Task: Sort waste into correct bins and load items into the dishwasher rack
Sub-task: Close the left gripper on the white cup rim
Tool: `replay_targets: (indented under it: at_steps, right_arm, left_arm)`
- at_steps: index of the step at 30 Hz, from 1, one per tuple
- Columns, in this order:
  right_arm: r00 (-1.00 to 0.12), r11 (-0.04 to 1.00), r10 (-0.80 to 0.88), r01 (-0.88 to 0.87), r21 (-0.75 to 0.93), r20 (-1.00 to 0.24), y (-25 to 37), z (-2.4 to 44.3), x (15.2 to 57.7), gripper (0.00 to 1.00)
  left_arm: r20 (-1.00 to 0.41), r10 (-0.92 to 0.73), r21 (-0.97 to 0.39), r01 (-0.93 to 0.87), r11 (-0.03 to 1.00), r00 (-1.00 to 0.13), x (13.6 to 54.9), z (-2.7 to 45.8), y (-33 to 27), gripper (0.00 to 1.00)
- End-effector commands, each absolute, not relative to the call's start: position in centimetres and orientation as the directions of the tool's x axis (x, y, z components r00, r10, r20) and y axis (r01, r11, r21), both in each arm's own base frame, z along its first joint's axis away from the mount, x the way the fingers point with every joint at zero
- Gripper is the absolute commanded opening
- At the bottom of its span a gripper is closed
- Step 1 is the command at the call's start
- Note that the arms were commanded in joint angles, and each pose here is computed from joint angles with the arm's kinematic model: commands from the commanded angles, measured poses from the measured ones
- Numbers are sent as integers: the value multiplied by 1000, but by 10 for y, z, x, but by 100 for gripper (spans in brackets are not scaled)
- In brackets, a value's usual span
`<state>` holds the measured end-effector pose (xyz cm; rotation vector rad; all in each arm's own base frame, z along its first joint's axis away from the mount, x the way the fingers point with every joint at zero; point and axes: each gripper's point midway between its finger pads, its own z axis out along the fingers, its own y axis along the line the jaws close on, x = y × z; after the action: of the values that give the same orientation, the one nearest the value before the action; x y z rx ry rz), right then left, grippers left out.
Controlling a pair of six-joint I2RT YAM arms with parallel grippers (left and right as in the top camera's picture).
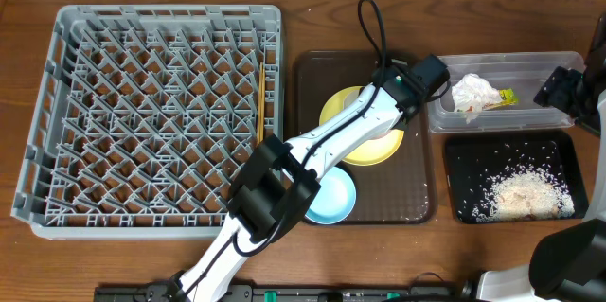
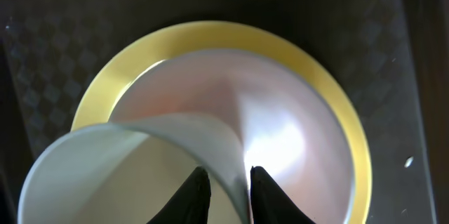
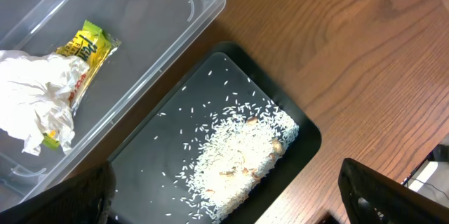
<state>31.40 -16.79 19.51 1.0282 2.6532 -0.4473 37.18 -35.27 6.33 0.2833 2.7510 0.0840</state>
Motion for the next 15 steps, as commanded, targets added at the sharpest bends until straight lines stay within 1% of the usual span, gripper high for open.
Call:
replay_targets:
  at_steps: [1,9,15]
  right_arm:
    - [-693,683,617,707,-185,-371,-172,203,311,99]
    - [-693,683,618,707,-184,-371,-172,203,311,99]
    - [-693,683,618,707,-184,-371,-172,203,311,99]
  left_arm:
    - [-387,205,100,180,979,-899,377,77,-351,24]
    - [-418,192,72,178,981,-888,378,98,-352,23]
    - [-397,200,90,179,980,-896,374,96,-347,23]
